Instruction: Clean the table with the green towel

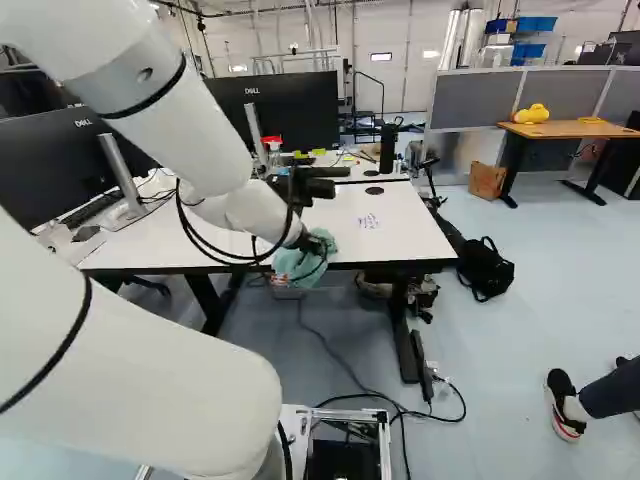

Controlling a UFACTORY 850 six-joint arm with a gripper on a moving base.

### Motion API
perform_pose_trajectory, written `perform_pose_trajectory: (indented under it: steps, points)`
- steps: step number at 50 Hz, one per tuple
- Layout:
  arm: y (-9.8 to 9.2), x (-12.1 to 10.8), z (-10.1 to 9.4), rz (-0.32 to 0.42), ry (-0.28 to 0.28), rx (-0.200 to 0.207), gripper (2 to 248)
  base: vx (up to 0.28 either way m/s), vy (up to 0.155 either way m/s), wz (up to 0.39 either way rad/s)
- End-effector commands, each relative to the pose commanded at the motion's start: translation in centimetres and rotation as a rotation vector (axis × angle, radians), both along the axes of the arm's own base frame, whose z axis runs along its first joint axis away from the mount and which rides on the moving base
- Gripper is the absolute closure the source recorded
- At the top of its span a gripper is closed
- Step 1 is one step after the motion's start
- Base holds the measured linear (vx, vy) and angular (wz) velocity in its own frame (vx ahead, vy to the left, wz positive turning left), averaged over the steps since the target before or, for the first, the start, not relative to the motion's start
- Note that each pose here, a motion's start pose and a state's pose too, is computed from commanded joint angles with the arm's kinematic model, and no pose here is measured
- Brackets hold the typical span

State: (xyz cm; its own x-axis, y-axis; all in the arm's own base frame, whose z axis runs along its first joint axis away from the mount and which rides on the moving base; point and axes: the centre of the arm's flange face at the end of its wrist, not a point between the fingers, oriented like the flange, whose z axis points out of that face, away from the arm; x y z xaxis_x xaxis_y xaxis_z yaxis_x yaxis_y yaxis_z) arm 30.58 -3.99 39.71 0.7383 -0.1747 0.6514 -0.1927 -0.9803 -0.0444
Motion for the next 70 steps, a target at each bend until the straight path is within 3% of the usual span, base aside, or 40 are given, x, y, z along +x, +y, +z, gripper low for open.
perform_pose_trajectory:
  steps: [9,21,52,70]
  points:
    - [1.1,-0.9,-0.1,0.031,-0.006,-0.001,210,0.000,0.000,0.000]
    - [2.6,0.0,0.0,0.085,-0.001,0.000,210,0.000,0.000,0.000]
    - [6.1,5.3,0.5,0.188,0.017,0.001,210,0.000,0.000,0.000]
    - [6.6,9.1,0.7,0.196,0.021,0.001,210,0.000,0.000,0.000]
